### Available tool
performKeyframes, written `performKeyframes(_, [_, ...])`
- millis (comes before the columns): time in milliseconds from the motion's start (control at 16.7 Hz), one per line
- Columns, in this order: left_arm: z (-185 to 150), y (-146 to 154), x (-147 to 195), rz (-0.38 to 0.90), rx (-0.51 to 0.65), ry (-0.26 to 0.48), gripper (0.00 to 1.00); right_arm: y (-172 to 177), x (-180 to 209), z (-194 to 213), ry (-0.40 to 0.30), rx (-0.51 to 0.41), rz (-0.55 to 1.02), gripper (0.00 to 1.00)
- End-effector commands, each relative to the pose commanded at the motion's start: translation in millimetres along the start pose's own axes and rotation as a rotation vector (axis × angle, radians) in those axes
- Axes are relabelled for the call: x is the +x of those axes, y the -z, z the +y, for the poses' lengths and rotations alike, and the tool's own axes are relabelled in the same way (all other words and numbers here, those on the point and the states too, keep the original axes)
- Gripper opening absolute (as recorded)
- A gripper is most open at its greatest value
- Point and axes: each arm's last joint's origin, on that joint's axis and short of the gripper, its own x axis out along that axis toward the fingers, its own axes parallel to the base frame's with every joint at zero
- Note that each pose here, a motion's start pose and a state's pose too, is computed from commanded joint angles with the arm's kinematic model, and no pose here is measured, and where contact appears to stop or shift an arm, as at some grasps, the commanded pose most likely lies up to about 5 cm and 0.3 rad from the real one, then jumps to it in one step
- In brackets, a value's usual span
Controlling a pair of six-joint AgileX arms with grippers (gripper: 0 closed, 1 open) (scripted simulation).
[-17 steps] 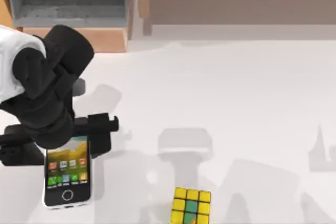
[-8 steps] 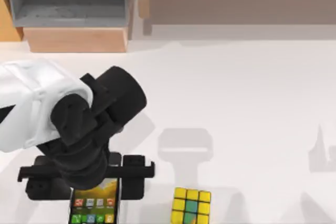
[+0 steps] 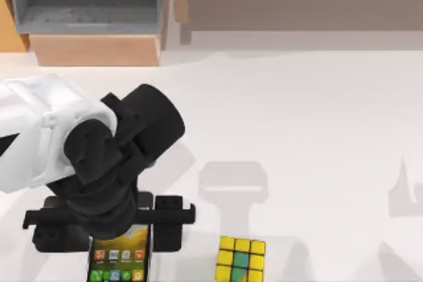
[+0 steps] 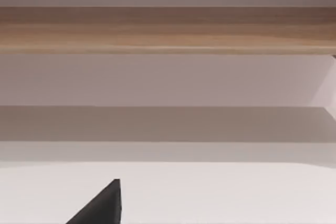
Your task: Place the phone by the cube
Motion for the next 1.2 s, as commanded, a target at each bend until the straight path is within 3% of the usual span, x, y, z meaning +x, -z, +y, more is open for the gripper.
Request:
performKeyframes(780, [-4, -3, 23, -0.046, -0.005, 0.048, 0.0, 0, 0, 0, 0.0, 0.0, 0.0, 1.0])
performKeyframes(1200, [0, 3, 51, -0.005, 0.002, 0.006, 0.0, 0, 0, 0, 0.0, 0.0, 0.0, 1.0])
